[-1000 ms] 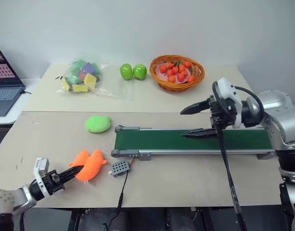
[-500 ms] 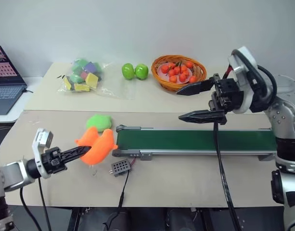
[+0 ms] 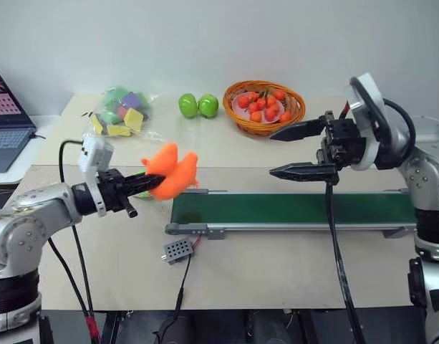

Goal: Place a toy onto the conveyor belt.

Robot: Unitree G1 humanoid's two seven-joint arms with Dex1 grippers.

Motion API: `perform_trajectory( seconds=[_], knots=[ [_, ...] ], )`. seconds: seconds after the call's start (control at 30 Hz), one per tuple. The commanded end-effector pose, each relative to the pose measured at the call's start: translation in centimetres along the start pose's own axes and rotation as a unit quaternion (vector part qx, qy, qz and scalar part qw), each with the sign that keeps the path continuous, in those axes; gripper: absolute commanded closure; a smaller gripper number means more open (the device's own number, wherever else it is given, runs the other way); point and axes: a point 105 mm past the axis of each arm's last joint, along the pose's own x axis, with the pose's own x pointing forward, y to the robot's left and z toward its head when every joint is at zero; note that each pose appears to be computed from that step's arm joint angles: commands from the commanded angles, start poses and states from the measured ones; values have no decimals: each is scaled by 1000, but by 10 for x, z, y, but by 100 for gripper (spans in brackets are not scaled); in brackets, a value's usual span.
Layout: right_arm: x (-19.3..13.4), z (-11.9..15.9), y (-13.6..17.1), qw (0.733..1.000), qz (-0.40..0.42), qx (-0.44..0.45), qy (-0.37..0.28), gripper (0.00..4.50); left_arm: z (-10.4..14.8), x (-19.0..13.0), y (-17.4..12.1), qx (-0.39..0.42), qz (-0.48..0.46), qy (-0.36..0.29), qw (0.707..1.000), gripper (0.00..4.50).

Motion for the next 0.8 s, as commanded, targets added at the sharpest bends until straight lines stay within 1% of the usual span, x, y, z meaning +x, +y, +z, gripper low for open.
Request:
perform_trajectory(
  seconds=[0.03, 0.1, 0.13, 0.17, 0.2, 0.23, 0.3, 0.37, 0.47, 0.5, 0.63, 0.8],
  knots=[
    [-7, 12, -3, 999, -20, -33, -9, 0, 16, 4, 4, 90, 22, -15, 996, 446],
    [-8, 12, -6, 999, -29, -33, -6, 0, 15, 6, 3, 136, 27, -9, 990, 446],
    [-8, 11, -8, 999, -32, -34, -5, 0, 23, 4, 3, 204, 45, -24, 978, 446],
    [-9, 10, -10, 999, -37, -36, -1, 0, 32, 3, -2, 195, 38, -61, 978, 446],
    [-10, 8, -12, 998, -43, -41, 6, 0, 40, 0, -9, 233, 34, -87, 968, 446],
    [-11, 7, -14, 998, -47, -42, 8, 0, 38, -2, -12, 295, 39, -78, 951, 446],
    [-13, 8, -16, 998, -54, -43, 6, 0, 21, -2, -23, 436, 22, -41, 899, 446],
    [-15, 8, -16, 997, -57, -43, 5, 0, 6, -2, -32, 545, 3, -30, 838, 446],
    [-16, 6, -16, 997, -59, -42, 5, 0, -9, -2, -32, 663, 6, -16, 748, 446],
    [-17, 6, -17, 997, -59, -41, 5, 0, -8, -3, -31, 697, 22, -22, 717, 446],
    [-19, 4, -17, 997, -62, -40, 5, 0, -5, -7, -23, 759, 65, -44, 646, 446],
    [-21, 3, -18, 997, -63, -40, 6, 0, 5, -14, -13, 830, 130, -61, 539, 446]
  ],
)
